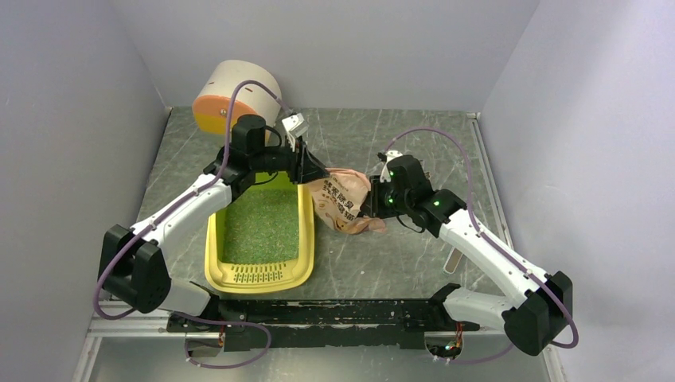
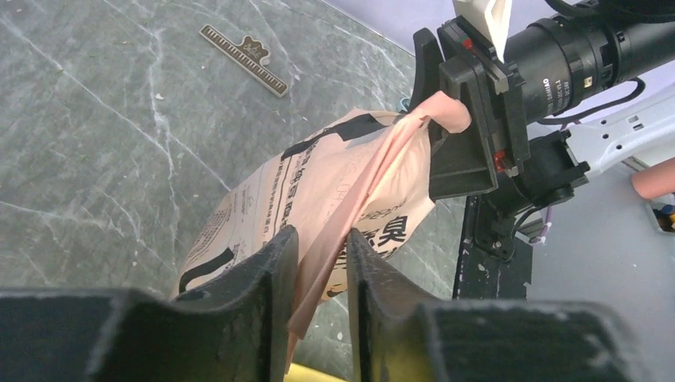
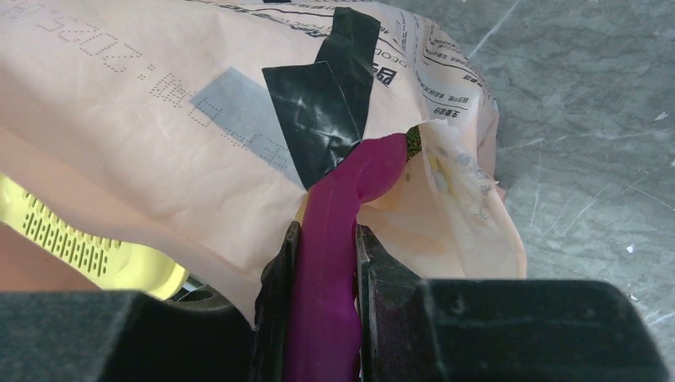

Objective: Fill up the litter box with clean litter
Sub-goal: 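Scoop the cat litter from the cat litter bag.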

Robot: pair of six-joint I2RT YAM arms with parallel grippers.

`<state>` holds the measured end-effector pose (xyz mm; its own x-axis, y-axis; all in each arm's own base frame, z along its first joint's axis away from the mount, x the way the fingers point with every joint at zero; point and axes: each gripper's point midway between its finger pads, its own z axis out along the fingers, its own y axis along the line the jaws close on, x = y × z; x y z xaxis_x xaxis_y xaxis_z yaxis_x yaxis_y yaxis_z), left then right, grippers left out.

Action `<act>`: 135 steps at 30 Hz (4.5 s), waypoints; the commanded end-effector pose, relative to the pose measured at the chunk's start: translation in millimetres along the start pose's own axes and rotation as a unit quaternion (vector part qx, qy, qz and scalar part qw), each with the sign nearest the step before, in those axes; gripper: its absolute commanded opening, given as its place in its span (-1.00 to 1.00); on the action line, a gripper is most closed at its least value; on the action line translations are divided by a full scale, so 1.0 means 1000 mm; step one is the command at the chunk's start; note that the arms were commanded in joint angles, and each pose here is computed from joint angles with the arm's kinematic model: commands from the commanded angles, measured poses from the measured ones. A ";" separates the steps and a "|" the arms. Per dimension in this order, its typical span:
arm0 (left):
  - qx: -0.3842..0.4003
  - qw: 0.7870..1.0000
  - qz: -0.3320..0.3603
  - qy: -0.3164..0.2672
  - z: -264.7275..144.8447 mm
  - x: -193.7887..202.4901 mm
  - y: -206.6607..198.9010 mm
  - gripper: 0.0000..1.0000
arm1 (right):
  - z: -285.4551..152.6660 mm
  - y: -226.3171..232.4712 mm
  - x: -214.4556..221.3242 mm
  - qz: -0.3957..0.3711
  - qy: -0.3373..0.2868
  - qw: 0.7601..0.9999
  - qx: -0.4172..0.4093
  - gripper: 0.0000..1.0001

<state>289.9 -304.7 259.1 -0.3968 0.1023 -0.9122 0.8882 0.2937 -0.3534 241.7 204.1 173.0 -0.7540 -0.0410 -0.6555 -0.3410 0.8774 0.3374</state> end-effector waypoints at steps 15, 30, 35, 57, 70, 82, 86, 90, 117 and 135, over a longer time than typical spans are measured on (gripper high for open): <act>-0.020 0.999 0.037 0.005 -0.006 0.002 -0.004 -0.90 | -0.021 -0.040 -0.005 0.006 0.029 0.995 0.094 -1.00; -0.039 0.999 0.018 0.013 0.002 0.010 0.012 -0.91 | 0.034 0.013 -0.006 0.047 0.034 0.996 -0.069 -1.00; -0.043 0.999 0.010 0.016 0.005 0.013 0.016 -0.90 | 0.046 0.021 -0.011 0.071 0.023 0.993 -0.096 -1.00; -0.037 0.999 -0.002 0.020 0.006 0.014 0.015 -0.91 | 0.002 0.017 -0.038 0.290 -0.098 0.893 -0.331 -1.00; -0.043 0.999 -0.003 0.010 0.006 0.010 0.015 -0.91 | -0.039 -0.014 -0.044 0.319 -0.156 0.868 -0.349 -1.00; -0.062 0.998 0.002 -0.008 0.001 0.000 0.016 -0.91 | -0.056 -0.051 -0.030 0.360 -0.168 0.860 -0.321 -1.00; -0.068 0.997 0.008 -0.016 -0.002 -0.003 0.016 -0.91 | -0.060 -0.059 -0.025 0.366 -0.160 0.863 -0.309 -1.00; -0.076 0.997 0.007 -0.019 -0.002 -0.004 0.018 -0.91 | -0.061 -0.067 -0.017 0.373 -0.153 0.865 -0.299 -1.00; -0.078 0.996 -0.007 -0.046 -0.008 -0.018 0.011 -0.91 | -0.063 -0.071 -0.013 0.396 -0.147 0.859 -0.289 -1.00; -0.067 0.997 -0.020 -0.043 -0.003 -0.010 0.012 -0.91 | -0.079 -0.043 -0.023 0.377 -0.164 0.847 -0.336 -1.00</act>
<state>305.3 -297.8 252.3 -0.4344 0.0329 -0.9001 0.8131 0.4443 -0.3762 236.9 126.2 208.8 -0.7294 0.6585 -0.1853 -0.0837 0.1829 0.9796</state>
